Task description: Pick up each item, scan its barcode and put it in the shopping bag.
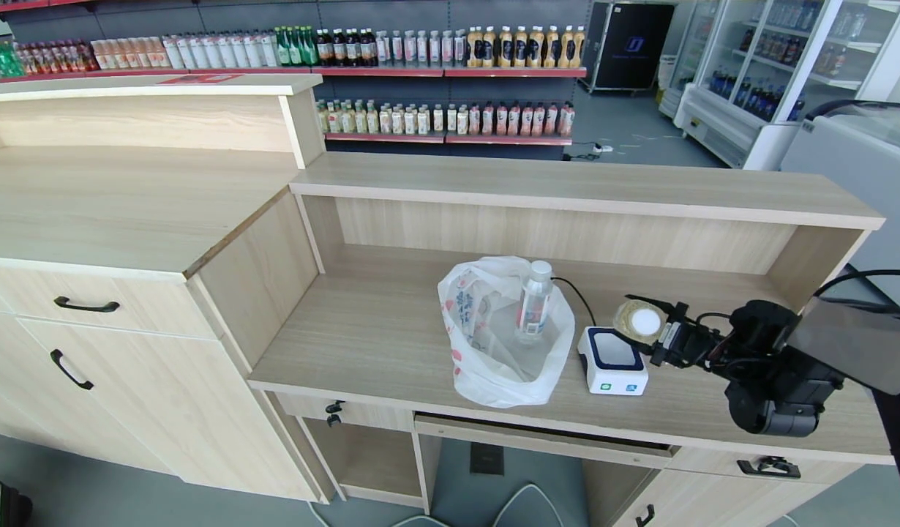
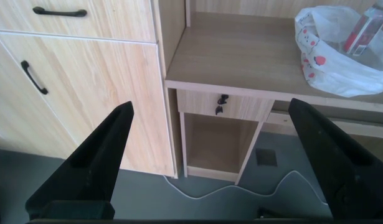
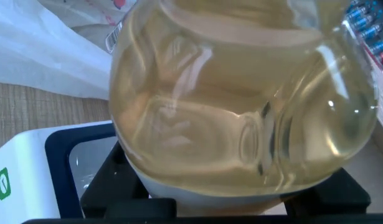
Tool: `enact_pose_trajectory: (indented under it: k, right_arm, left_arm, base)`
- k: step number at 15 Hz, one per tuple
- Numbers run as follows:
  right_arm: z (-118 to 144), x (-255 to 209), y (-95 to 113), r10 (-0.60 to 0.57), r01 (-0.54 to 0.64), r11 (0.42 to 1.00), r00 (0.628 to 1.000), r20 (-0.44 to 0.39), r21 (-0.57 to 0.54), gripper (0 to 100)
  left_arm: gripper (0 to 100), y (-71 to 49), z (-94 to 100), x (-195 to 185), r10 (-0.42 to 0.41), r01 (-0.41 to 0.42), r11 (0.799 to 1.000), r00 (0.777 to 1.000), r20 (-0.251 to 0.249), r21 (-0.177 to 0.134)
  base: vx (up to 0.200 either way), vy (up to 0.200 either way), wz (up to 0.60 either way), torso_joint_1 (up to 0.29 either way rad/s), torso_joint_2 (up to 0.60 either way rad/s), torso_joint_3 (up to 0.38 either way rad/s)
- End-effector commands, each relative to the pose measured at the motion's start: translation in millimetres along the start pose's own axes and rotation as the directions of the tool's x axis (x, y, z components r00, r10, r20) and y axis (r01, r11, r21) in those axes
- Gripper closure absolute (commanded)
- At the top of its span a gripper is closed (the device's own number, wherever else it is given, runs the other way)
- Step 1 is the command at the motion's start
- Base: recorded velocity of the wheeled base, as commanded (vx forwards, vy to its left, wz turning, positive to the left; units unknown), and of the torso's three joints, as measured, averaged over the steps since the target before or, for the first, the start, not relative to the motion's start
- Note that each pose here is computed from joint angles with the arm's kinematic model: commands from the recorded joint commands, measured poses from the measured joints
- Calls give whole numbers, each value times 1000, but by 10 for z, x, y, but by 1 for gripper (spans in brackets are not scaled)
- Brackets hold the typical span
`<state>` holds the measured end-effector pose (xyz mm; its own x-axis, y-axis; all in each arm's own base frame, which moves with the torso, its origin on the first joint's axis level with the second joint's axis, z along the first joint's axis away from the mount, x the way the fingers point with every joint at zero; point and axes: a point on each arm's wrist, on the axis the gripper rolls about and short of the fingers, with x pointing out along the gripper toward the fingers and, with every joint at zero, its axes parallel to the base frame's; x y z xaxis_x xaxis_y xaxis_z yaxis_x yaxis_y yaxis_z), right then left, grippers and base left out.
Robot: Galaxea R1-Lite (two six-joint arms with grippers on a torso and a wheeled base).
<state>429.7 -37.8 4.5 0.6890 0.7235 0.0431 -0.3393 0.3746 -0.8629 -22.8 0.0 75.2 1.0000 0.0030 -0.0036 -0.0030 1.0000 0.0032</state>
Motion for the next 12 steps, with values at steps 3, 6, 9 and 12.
enact_pose_trajectory:
  k: [3, 6, 9, 12]
  right_arm:
    - [187, -220, -501, -81, 82, 995, 997, -12, 60, 100]
    - [796, -506, -1072, -221, 233, 928, 972, -76, 291, 100]
    - [1032, -692, -1196, -401, 557, 736, 817, -415, 384, 100]
    - [1180, -838, -1135, -413, 723, 623, 628, -659, 299, 100]
  left_arm:
    - [0, 0, 0, 0, 0, 0, 1000, 1000, 1, 0]
    - [0, 0, 0, 0, 0, 0, 1000, 1000, 1, 0]
    - [0, 0, 0, 0, 0, 0, 1000, 1000, 1, 0]
    - [0, 0, 0, 0, 0, 0, 1000, 1000, 1, 0]
  base:
    - [0, 0, 0, 0, 0, 0]
    - [0, 0, 0, 0, 0, 0]
    - [0, 0, 0, 0, 0, 0]
    - [0, 0, 0, 0, 0, 0]
